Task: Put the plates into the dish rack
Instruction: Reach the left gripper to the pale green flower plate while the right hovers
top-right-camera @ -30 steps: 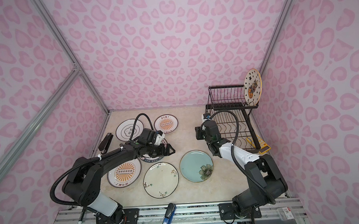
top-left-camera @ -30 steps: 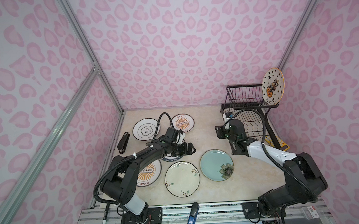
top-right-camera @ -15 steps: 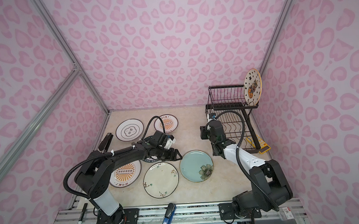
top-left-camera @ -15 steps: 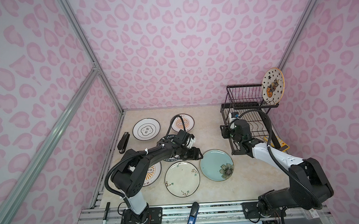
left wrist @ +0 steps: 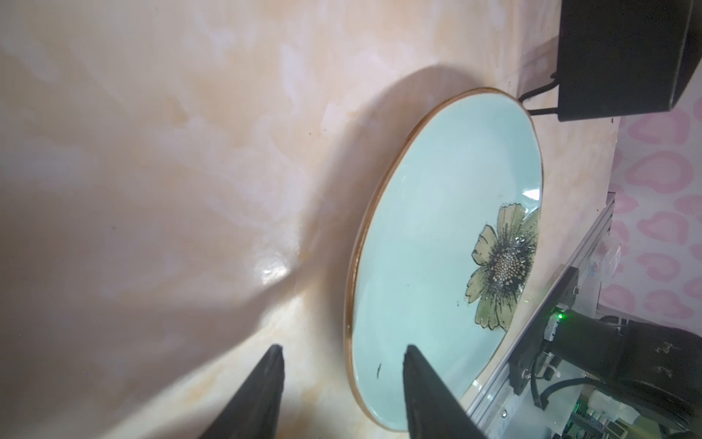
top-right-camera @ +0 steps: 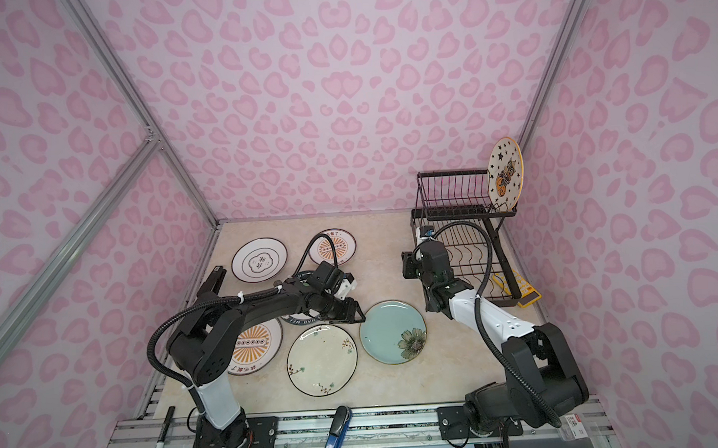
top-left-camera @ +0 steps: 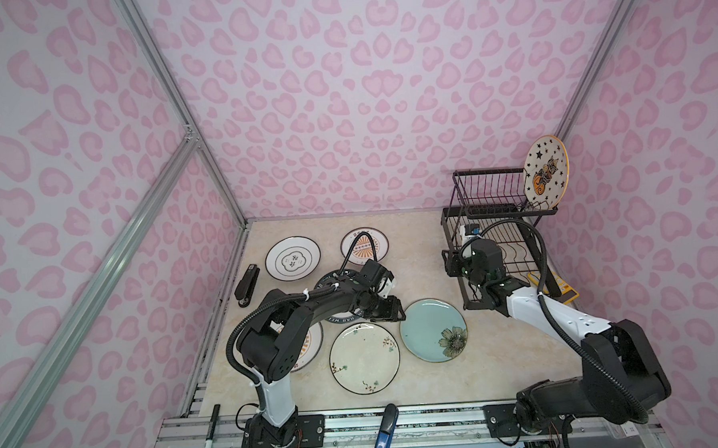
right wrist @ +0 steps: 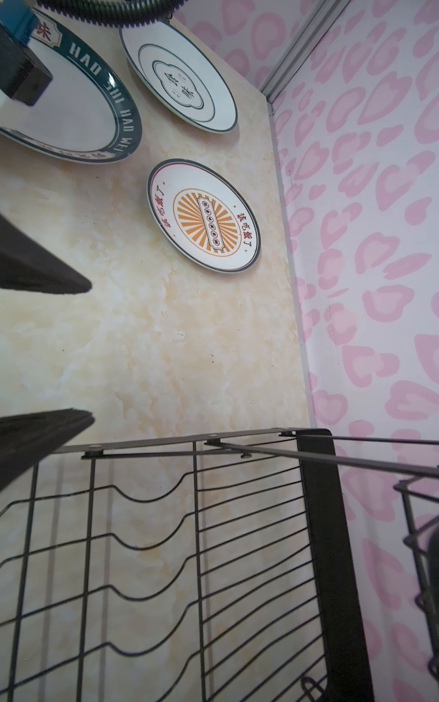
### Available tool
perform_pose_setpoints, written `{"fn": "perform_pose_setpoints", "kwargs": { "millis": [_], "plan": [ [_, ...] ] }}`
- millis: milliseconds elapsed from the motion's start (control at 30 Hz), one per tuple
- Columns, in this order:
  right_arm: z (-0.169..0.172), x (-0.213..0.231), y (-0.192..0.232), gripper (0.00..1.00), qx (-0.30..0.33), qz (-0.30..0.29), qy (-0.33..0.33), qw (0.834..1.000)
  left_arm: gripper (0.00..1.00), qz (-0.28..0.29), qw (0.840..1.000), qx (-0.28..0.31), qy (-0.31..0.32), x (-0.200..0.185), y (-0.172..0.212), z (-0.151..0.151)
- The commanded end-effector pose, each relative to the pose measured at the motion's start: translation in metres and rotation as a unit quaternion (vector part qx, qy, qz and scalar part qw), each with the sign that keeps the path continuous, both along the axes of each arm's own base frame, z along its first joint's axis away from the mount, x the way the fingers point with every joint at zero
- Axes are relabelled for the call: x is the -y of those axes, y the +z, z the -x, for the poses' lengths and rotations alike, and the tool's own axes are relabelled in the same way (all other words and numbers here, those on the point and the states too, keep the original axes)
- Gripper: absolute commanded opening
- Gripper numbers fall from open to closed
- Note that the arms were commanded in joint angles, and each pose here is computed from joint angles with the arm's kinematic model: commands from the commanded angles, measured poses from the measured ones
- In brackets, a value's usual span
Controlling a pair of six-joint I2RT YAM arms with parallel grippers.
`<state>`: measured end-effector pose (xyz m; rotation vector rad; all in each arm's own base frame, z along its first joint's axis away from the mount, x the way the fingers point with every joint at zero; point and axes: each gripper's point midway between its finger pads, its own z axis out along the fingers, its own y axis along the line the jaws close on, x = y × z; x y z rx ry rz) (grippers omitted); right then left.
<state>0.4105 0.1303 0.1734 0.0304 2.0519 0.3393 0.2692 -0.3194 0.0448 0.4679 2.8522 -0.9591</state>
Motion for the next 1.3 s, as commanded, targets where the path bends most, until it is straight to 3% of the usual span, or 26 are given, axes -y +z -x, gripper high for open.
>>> {"fn": "perform_pose_setpoints", "kwargs": {
  "millis": [0,433,1267],
  "plan": [
    [0.001,0.003,0.000,0.49,0.002,0.002,-0.005,1.000,0.49,0.007,1.000,-0.002,-0.009,0.006,0.000,0.000],
    [0.006,0.007,0.004,0.49,0.006,0.005,-0.008,1.000,0.33,0.007,1.000,-0.004,-0.002,0.013,-0.007,-0.002],
    [0.011,0.013,0.009,0.49,0.009,0.009,-0.016,1.000,0.19,0.004,1.000,-0.003,0.009,0.016,-0.016,-0.006]
  ]
}}
